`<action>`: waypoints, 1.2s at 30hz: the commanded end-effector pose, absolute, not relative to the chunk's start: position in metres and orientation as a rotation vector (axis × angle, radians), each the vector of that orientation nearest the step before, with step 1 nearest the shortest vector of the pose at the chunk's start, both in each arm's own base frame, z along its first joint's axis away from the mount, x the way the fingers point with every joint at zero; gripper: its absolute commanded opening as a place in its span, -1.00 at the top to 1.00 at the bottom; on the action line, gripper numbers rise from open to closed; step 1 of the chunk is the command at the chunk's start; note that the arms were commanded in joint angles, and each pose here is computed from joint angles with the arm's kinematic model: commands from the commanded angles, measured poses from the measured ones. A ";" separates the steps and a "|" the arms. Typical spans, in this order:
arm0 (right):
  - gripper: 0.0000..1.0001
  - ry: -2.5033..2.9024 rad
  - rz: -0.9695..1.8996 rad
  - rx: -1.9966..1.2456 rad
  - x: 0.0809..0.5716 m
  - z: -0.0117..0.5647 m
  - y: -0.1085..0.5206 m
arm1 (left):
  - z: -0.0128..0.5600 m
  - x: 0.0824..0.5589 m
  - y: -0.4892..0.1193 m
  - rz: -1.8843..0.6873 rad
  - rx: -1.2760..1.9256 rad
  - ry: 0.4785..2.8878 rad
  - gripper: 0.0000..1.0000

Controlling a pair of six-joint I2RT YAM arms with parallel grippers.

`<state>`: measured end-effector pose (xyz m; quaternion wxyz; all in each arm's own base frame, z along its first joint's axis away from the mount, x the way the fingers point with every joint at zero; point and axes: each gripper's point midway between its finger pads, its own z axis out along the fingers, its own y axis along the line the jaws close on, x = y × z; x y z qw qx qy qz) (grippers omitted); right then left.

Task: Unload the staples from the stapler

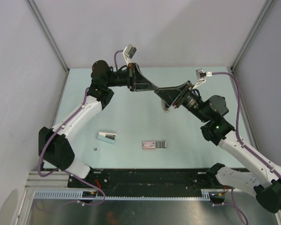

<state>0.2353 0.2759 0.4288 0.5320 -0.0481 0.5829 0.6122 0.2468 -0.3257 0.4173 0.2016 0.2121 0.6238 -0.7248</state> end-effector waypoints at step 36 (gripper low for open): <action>0.49 1.334 1.471 -0.136 0.227 0.448 0.279 | 0.423 0.224 -0.326 -2.012 0.668 1.668 1.00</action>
